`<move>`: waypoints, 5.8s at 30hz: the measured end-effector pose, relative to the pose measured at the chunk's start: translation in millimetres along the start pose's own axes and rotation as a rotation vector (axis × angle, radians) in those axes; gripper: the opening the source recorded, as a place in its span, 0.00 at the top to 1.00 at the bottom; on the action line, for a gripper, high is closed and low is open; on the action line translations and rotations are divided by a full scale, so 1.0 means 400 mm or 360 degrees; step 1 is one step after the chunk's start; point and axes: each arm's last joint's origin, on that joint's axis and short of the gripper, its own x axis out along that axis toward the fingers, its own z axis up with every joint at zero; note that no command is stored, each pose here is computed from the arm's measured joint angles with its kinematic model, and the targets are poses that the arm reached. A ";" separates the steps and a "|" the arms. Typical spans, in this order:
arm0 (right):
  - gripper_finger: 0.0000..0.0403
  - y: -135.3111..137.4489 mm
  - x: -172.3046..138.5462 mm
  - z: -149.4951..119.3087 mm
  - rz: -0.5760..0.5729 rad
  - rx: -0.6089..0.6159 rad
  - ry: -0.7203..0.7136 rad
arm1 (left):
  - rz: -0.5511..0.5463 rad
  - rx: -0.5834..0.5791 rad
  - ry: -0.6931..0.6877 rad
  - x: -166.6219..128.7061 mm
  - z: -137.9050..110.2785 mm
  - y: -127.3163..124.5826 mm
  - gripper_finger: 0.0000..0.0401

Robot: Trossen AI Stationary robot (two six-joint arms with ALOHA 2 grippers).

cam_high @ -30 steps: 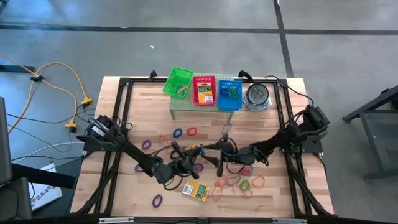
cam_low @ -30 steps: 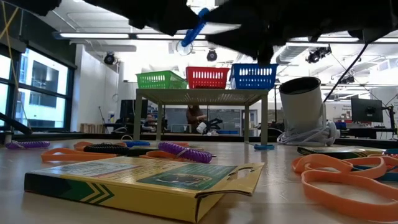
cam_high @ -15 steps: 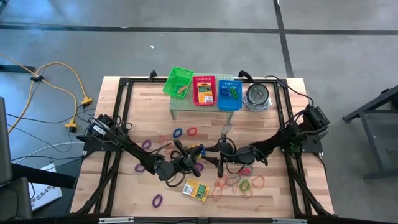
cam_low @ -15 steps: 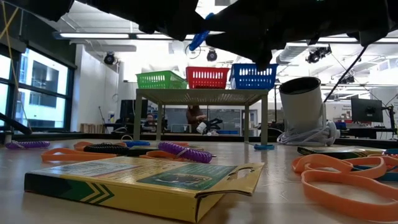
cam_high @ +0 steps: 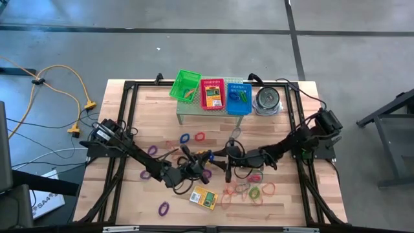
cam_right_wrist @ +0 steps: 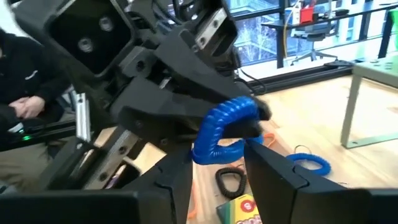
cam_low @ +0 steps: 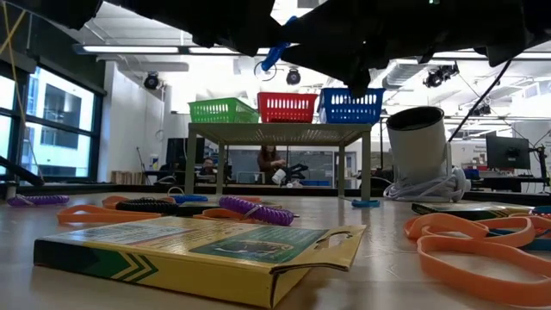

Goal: Pick & Place Office Desk Supplies
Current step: Put the left blue spring keychain into the blue bin on the shelf, then put the orange rubber band into the green bin on the shelf

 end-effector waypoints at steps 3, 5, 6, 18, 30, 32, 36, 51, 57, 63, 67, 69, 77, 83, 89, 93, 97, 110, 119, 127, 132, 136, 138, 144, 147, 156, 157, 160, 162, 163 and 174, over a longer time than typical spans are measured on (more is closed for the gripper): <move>0.67 -0.009 0.004 0.002 -0.0018 0.0013 0.0000 | -0.0003 0.0017 0.0015 0.001 -0.004 -0.002 0.98; 0.70 -0.012 0.006 0.002 -0.0008 0.0016 0.0005 | -0.0004 0.0017 0.0015 0.001 -0.004 -0.002 0.98; 0.73 -0.013 0.006 0.002 0.0006 0.0015 0.0012 | -0.0005 0.0015 0.0014 0.000 -0.004 -0.002 0.98; 0.98 -0.010 0.005 -0.003 0.0017 -0.0001 0.0043 | -0.0008 0.0029 0.0015 0.000 -0.005 -0.002 0.98; 0.99 0.008 -0.007 -0.017 -0.0036 -0.0048 0.0079 | -0.0008 0.0044 0.0015 0.000 -0.005 -0.002 0.89; 0.99 0.011 -0.009 -0.019 -0.0041 -0.0054 0.0086 | -0.0008 0.0055 0.0015 0.000 -0.005 -0.002 0.88; 0.99 0.020 -0.015 -0.026 -0.0048 -0.0070 0.0109 | -0.0008 0.0071 0.0015 0.000 -0.005 -0.002 0.88; 0.99 0.021 -0.017 -0.029 -0.0074 -0.0076 0.0118 | -0.0069 0.0122 -0.0018 -0.005 -0.002 -0.007 0.63; 0.99 0.019 -0.017 -0.030 -0.0094 -0.0085 0.0124 | -0.0122 0.0029 -0.0050 -0.031 0.007 -0.016 0.61; 0.99 0.024 -0.020 -0.033 -0.0101 -0.0094 0.0131 | -0.0073 0.0112 -0.0029 -0.061 0.016 -0.019 0.61; 0.99 0.031 -0.028 -0.034 -0.0165 -0.0114 0.0132 | 0.0025 0.0169 0.0034 -0.064 0.011 -0.016 0.61; 0.99 0.032 -0.031 -0.034 -0.0188 -0.0135 0.0139 | 0.0029 0.0164 0.0036 -0.068 0.012 -0.017 0.61; 0.99 0.033 -0.085 0.027 -0.0441 -0.0269 0.0172 | 0.0068 0.0183 0.0060 -0.094 0.015 -0.022 0.61; 0.99 0.027 -0.178 0.128 -0.0663 -0.0316 0.0128 | 0.0049 -0.0015 0.0035 -0.105 0.029 -0.017 0.63; 0.99 0.009 -0.246 0.224 -0.0741 -0.0306 -0.0007 | 0.0049 -0.0078 0.0017 -0.107 0.058 0.008 0.63; 0.99 -0.004 -0.272 0.265 -0.0720 -0.0290 -0.0058 | -0.0044 -0.0030 -0.0057 -0.105 0.095 0.041 0.63; 0.99 -0.028 -0.282 0.290 -0.0771 -0.0315 -0.0075 | -0.0044 -0.0023 -0.0122 -0.074 0.156 0.128 0.63; 0.99 -0.107 -0.264 0.381 -0.0852 -0.0238 0.0202 | -0.0729 -0.0683 0.0526 0.027 0.098 0.467 0.63; 0.99 -0.230 -0.239 0.535 -0.1065 0.0162 0.0690 | -0.1069 -0.0761 0.0647 0.037 0.032 0.424 0.63; 0.99 -0.372 -0.123 0.519 -0.1110 0.0379 0.1014 | -0.1156 -0.0750 0.0621 0.020 -0.002 0.374 0.63; 0.99 -0.423 -0.071 0.487 -0.1195 0.0415 0.1223 | -0.1197 -0.0732 0.0623 0.006 -0.001 0.363 0.63; 0.96 -0.444 -0.036 0.475 -0.1164 0.0456 0.1281 | -0.1218 -0.0727 0.0617 -0.001 0.002 0.358 0.63; 0.93 -0.449 -0.027 0.480 -0.1176 0.0468 0.1260 | -0.1226 -0.0725 0.0617 -0.004 0.002 0.357 0.63; 0.79 -0.445 -0.024 0.490 -0.1203 0.0322 0.1250 | -0.1227 -0.0721 0.0621 -0.004 0.002 0.356 0.63; 0.77 -0.442 -0.024 0.489 -0.1203 0.0338 0.1255 | -0.1226 -0.0720 0.0621 -0.004 0.002 0.356 0.63; 0.82 -0.395 -0.056 0.542 -0.1097 0.0236 0.1142 | -0.1226 -0.0717 0.0626 -0.005 0.001 0.356 0.63; 0.83 -0.376 -0.066 0.556 -0.1060 0.0224 0.1109 | -0.1228 -0.0714 0.0629 -0.006 0.001 0.356 0.63; 0.86 -0.311 -0.105 0.591 -0.0891 0.0205 0.1028 | -0.1239 -0.0702 0.0637 -0.010 0.000 0.350 0.63; 0.87 -0.262 -0.134 0.604 -0.0706 0.0212 0.1032 | -0.1253 -0.0689 0.0648 -0.014 -0.002 0.345 0.63; 0.87 -0.238 -0.147 0.606 -0.0606 0.0230 0.1054 | -0.1262 -0.0682 0.0653 -0.016 -0.003 0.340 0.63; 0.87 -0.067 -0.277 0.542 -0.0500 0.0739 0.1625 | -0.1332 -0.0702 0.0707 -0.042 -0.012 0.305 0.63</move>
